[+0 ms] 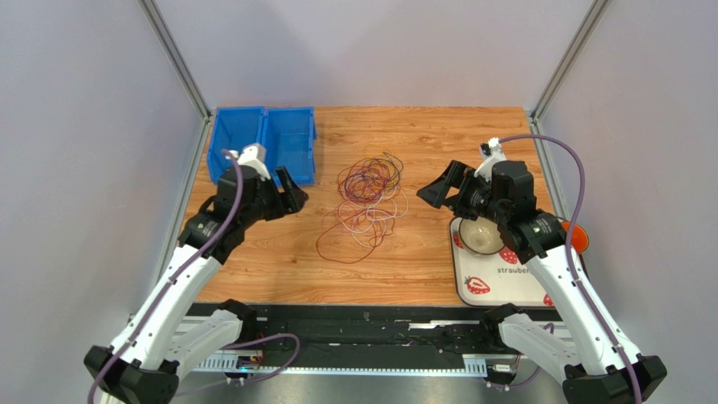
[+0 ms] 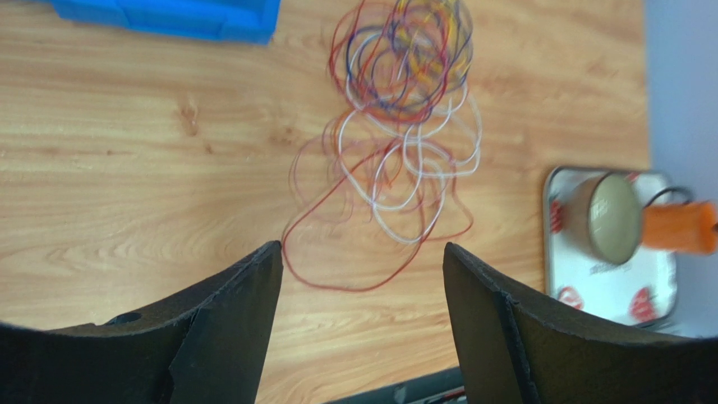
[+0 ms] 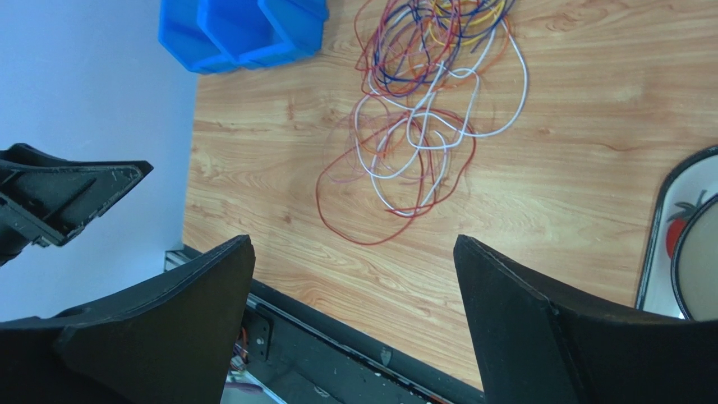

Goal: Untangle the cables

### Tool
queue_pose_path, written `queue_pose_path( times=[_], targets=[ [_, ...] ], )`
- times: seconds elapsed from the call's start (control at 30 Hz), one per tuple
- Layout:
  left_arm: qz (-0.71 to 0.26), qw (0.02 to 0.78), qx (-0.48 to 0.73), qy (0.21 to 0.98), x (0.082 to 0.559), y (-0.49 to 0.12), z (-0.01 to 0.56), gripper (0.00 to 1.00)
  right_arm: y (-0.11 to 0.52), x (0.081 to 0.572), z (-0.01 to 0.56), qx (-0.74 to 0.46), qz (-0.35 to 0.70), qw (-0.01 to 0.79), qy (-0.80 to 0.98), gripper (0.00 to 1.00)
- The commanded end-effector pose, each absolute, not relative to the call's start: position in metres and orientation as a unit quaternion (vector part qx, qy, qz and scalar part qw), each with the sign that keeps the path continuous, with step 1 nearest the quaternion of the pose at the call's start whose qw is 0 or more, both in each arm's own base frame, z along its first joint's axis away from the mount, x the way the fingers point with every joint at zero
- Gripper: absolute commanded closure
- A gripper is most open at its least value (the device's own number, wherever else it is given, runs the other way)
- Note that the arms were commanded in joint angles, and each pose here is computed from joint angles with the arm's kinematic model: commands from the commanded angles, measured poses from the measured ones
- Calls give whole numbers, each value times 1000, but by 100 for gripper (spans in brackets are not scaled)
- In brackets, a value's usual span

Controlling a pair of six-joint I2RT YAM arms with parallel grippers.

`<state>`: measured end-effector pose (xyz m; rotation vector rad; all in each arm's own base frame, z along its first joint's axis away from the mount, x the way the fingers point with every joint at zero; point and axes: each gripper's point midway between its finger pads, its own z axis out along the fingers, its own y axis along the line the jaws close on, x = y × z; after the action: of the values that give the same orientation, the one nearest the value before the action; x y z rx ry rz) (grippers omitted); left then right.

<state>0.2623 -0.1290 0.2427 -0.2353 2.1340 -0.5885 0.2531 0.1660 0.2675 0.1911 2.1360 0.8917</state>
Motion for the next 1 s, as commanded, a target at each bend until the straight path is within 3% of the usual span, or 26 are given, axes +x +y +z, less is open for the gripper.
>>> queue_pose_path(
  times=[0.0, 0.2, 0.5, 0.97],
  targets=[
    [-111, 409, -46, 905, 240, -127, 213, 21, 162, 249, 262, 66, 306, 411, 856, 10],
    [-94, 381, 10, 920, 256, -170, 181, 26, 176, 248, 240, 31, 282, 388, 877, 14],
    [-77, 350, -4, 933, 296, -217, 135, 33, 192, 244, 204, 20, 288, 350, 891, 18],
    [-59, 300, -50, 951, 306, -249, 79, 39, 193, 239, 180, 15, 271, 322, 907, 21]
  ],
)
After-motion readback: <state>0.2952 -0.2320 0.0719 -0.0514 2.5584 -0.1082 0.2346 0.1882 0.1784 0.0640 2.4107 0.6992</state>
